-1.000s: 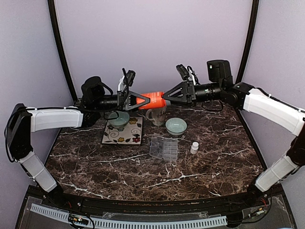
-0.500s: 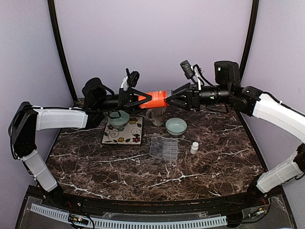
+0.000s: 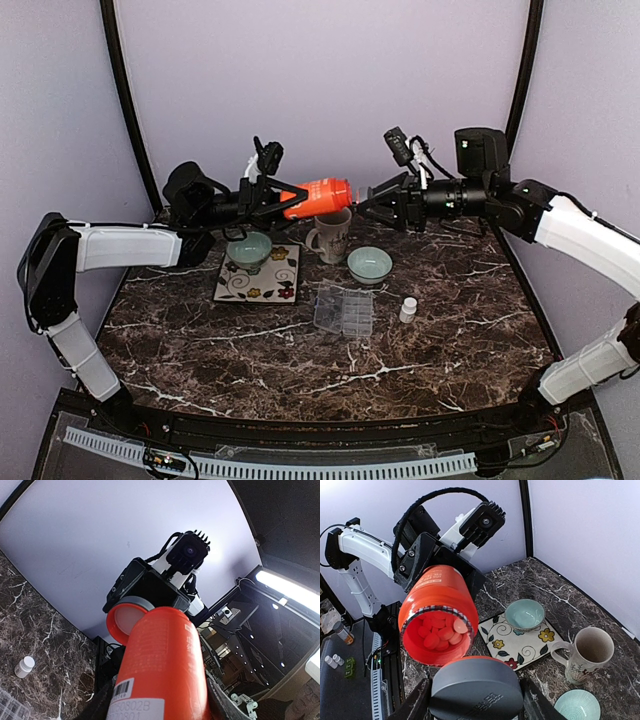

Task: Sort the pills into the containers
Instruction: Pick up the lid of the pill bottle from the pill bottle, then pour the pill into the compartment of the pill container.

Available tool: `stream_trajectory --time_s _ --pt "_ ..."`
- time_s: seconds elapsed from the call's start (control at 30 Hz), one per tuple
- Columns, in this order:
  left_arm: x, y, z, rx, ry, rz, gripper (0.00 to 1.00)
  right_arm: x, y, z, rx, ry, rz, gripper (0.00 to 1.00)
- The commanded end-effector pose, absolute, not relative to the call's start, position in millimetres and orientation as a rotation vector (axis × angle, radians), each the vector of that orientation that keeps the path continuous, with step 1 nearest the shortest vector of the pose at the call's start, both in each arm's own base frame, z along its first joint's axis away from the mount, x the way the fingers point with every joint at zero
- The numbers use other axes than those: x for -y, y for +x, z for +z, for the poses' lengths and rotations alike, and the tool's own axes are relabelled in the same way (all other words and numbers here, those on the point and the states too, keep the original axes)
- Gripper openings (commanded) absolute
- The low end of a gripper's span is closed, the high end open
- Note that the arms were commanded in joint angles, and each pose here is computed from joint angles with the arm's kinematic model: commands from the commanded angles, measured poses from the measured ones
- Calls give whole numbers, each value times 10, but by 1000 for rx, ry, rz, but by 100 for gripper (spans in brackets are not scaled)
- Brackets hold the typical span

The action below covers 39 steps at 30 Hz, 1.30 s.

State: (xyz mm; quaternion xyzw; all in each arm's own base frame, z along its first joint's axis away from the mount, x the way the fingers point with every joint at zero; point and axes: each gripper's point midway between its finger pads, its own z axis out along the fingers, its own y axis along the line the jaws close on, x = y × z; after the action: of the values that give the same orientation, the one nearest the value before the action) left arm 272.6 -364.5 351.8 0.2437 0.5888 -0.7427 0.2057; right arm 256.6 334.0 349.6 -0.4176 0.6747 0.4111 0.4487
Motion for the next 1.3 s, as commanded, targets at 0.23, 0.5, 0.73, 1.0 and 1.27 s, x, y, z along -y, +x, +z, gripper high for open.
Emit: stream_trajectory --time_s 0.23,0.5,0.73,1.0,1.27 --pt "3610 2652 3468 -1579 738 -2043 0 -3226 2605 3588 -1688 -935 1005 15" --pt "3582 2650 3162 -1605 693 -2036 0 -3060 2666 3487 -1743 -827 974 12" --pt "3548 2646 2898 -1620 633 -2055 0 -2920 2701 3306 -1793 -744 938 9" --pt "3562 2601 2550 -1693 594 -2024 0 -2725 2737 3192 -1825 -646 879 7" --pt "3702 2493 2221 -1775 595 -1971 0 -2574 2785 3099 -1850 -574 837 6"
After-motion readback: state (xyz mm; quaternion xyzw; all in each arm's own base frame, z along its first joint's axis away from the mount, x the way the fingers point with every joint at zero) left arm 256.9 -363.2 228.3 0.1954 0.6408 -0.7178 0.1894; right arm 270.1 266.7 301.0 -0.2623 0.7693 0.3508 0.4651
